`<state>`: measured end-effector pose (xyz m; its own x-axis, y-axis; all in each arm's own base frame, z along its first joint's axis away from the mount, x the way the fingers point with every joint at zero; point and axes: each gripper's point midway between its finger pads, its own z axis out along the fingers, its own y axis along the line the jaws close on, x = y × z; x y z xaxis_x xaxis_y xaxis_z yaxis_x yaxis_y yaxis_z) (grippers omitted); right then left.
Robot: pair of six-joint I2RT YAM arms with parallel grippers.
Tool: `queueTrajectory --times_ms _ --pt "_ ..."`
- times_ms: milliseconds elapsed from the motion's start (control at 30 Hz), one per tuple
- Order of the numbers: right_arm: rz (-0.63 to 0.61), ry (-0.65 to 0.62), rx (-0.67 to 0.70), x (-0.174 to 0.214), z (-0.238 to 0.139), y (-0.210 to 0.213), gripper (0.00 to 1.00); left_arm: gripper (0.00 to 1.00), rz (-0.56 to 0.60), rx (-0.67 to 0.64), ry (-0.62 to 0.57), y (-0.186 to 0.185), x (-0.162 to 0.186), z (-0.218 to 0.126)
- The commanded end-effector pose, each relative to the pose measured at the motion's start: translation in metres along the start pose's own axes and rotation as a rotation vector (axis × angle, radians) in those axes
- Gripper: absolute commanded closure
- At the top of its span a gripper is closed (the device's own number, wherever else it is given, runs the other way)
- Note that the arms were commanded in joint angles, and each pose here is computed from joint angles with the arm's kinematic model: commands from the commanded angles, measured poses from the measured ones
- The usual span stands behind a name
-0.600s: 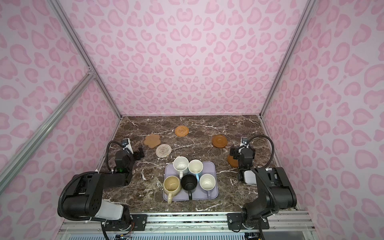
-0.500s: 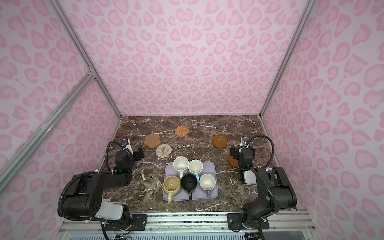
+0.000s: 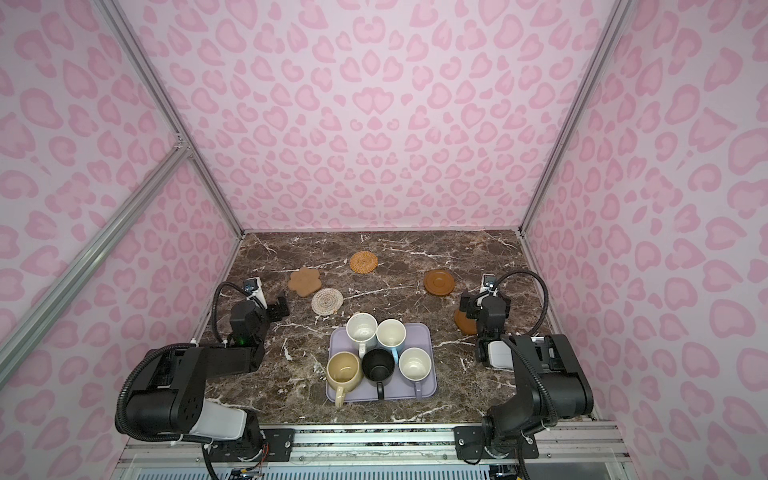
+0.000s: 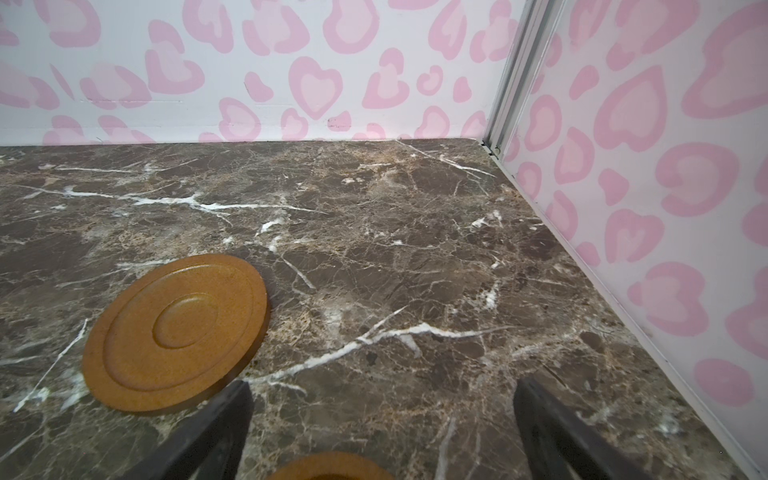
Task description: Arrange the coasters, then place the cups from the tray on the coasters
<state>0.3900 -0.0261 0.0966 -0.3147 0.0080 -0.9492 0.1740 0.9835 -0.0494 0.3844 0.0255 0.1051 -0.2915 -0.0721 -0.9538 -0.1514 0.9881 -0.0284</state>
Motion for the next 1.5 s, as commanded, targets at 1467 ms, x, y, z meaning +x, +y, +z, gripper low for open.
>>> queueTrajectory --times_ms 1467 --pt "-0.014 -0.004 -0.062 -0.053 -0.028 0.006 0.0 0.03 -0.02 0.006 -0.087 -0.002 -0.051 -0.03"
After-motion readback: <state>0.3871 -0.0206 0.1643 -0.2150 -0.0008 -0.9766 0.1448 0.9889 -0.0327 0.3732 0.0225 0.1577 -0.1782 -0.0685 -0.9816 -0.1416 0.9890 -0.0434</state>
